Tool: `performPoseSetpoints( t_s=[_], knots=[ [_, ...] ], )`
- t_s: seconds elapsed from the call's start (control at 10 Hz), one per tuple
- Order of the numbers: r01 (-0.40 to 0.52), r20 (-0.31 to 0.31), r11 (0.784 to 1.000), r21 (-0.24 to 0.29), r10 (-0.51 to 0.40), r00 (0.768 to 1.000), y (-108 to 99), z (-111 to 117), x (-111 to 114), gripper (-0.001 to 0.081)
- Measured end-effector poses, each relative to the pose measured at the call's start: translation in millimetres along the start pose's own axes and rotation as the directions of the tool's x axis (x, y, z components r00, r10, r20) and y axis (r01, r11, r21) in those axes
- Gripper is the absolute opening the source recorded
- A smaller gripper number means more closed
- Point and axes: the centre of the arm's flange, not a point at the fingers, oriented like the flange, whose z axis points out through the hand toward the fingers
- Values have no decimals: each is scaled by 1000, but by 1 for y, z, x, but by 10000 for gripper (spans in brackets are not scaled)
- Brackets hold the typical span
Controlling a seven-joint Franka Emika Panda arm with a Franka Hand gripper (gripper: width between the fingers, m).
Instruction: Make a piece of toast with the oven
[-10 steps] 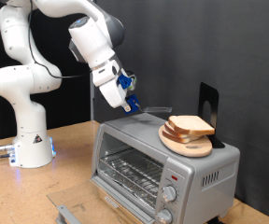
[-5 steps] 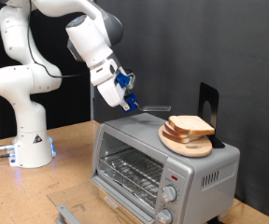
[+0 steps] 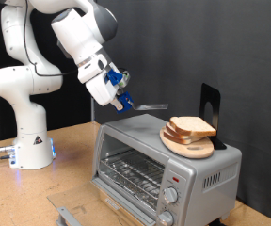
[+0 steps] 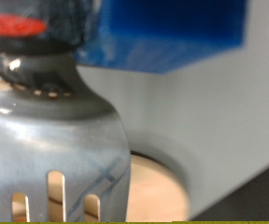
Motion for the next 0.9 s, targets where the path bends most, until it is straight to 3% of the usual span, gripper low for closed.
performPoseSetpoints(
  t_s=[0.3,0.7,0.9],
  knots=[
    [89,18,995,-41,-88,996,31,0,27,345],
    [130,35,991,2,-130,991,82,-9,53,345],
    [125,59,992,9,-125,990,95,-10,61,345]
  ],
)
